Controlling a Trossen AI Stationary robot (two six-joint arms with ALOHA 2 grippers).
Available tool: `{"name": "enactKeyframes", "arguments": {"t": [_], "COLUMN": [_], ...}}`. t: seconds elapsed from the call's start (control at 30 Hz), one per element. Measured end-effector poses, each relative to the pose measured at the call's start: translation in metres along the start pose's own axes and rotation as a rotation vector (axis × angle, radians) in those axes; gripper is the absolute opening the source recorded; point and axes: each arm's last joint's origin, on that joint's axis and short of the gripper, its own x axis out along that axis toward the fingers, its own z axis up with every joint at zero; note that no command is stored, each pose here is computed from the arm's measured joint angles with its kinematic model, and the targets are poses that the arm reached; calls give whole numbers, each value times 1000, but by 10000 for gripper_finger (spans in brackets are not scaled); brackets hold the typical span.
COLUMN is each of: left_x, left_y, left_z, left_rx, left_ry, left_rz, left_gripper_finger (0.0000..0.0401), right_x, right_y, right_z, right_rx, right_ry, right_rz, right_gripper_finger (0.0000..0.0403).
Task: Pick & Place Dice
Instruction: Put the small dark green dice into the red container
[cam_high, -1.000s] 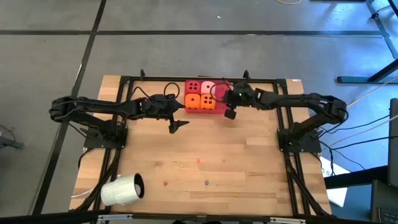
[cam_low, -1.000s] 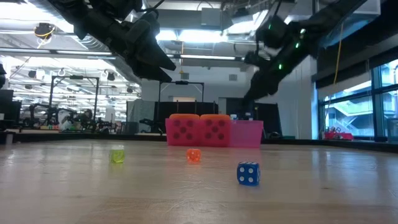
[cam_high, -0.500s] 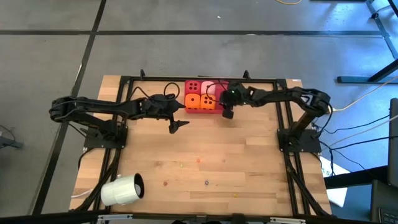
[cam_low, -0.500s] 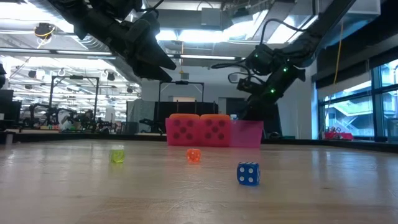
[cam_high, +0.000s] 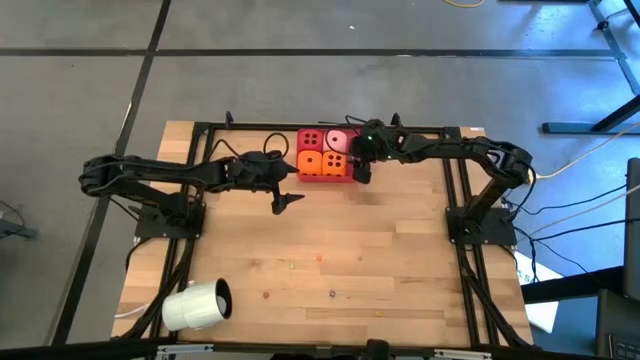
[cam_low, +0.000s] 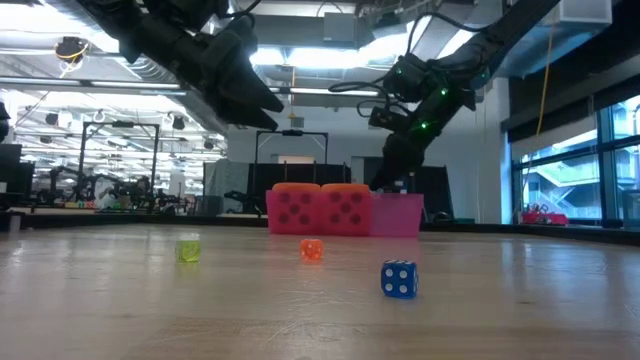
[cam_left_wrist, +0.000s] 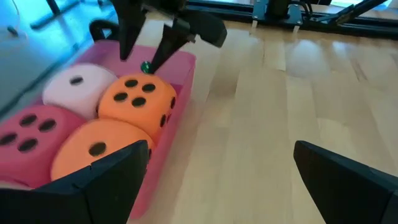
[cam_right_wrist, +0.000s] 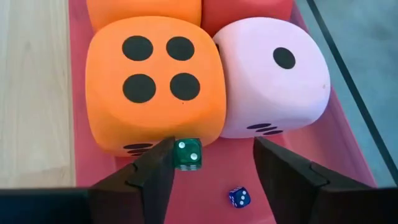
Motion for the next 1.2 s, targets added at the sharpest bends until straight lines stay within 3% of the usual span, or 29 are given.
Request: {"name": "enactKeyframes", "arguments": {"t": [0.3,0.7,0.8,0.9,1.2], "left_x": [0,0,-1,-3,-3], "left_y": [0,0,7,13,16], "left_z": [0,0,3,7,5], "left_rx": [47,41,-119,-237,-274], "left_ry": [-4,-5,-31,-70,-65], "left_rz": [6,7,61,102,121], "left_gripper_finger": [400,400,400,400,400], "right_x": [0,0,0,0,-1], "right_y": [0,-1,-3,-5,-8], "right_z": [0,1,0,0,-3], "right_rx": [-27,-108,-193,-200,-66], "right_ry": [1,-9,-10,-13,7], "right_rz": [0,-5,-10,-18,-8], "right_gripper_finger": [188,187,187,187,187]}}
